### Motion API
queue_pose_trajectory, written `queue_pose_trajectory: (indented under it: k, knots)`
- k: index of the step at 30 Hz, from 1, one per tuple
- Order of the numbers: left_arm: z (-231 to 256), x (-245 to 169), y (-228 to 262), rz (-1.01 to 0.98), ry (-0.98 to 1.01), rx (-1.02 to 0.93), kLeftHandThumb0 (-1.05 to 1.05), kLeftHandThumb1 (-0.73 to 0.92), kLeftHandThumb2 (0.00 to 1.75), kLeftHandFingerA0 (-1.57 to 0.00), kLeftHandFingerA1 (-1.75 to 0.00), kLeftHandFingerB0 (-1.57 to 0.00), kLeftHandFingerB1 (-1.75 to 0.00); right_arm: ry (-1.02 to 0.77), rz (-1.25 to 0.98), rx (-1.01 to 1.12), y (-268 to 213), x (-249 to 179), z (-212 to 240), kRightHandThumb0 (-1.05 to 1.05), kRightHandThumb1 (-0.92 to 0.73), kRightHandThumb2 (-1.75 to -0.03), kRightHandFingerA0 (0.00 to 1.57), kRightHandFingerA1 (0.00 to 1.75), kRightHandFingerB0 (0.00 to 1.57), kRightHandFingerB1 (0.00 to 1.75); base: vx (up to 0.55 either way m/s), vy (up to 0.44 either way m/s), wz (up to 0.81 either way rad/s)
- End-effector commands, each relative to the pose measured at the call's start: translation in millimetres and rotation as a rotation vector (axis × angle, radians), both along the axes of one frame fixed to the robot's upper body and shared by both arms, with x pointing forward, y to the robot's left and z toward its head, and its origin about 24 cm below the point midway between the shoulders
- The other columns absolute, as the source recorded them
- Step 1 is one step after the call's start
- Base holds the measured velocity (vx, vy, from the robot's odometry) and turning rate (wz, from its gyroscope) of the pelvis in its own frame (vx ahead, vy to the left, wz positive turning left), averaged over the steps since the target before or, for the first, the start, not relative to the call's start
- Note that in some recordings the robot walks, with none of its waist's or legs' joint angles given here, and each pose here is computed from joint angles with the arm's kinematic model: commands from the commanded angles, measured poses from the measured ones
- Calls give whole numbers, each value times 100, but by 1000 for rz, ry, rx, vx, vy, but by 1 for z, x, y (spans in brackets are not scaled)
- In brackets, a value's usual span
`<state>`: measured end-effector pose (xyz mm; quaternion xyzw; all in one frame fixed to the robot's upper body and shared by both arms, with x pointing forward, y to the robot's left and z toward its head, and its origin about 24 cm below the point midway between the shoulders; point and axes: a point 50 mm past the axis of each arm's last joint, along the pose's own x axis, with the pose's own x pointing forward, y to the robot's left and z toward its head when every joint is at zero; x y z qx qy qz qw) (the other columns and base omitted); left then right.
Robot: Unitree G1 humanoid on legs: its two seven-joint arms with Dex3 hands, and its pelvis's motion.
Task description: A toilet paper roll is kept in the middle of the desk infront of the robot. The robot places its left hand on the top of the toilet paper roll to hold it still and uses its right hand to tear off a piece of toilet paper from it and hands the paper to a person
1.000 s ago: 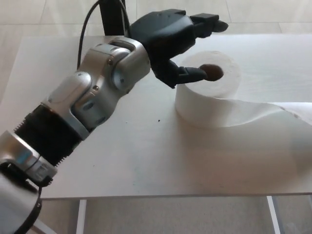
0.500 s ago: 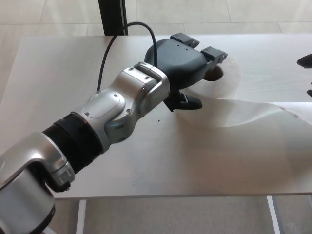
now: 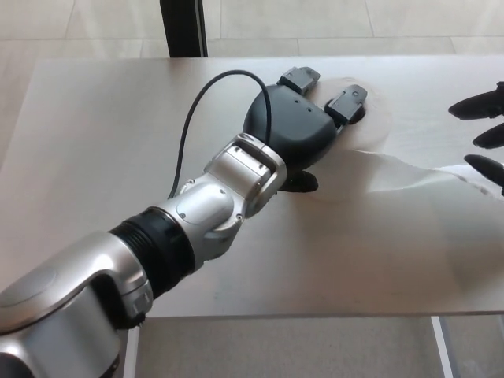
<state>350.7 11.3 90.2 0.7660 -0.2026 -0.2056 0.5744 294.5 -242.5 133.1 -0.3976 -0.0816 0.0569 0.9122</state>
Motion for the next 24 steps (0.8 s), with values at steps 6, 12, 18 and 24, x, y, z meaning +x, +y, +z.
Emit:
queue_pose_trajectory:
  k: [6, 12, 18, 24]
  knots:
    - [-33, -12, 3, 65, -105, 72, -61, 65, 81, 0, 0, 0, 0, 251, -67, -438, -7, -2, -6, -40, -51, -57, 5, 39, 27, 33, 0, 0, 0]
    - [-29, -11, 0, 6, -143, 86, -56, 66, 83, 0, 0, 0, 0, 230, -85, -657, -10, 4, -6, -80, -47, -76, 0, 1, 17, 32, 0, 0, 0]
    - [-26, -10, -4, 9, -119, 91, -55, 68, 82, 0, 0, 0, -1, 308, -79, -780, -8, 10, -6, -81, -38, -76, 0, 0, 8, 22, 0, 0, 0]
    - [-27, -7, 6, 18, -130, 86, -54, 65, 82, 0, 0, -2, 0, 277, -128, -751, 6, 23, -17, -76, -39, -73, 0, 0, 7, 20, 0, 0, 0]
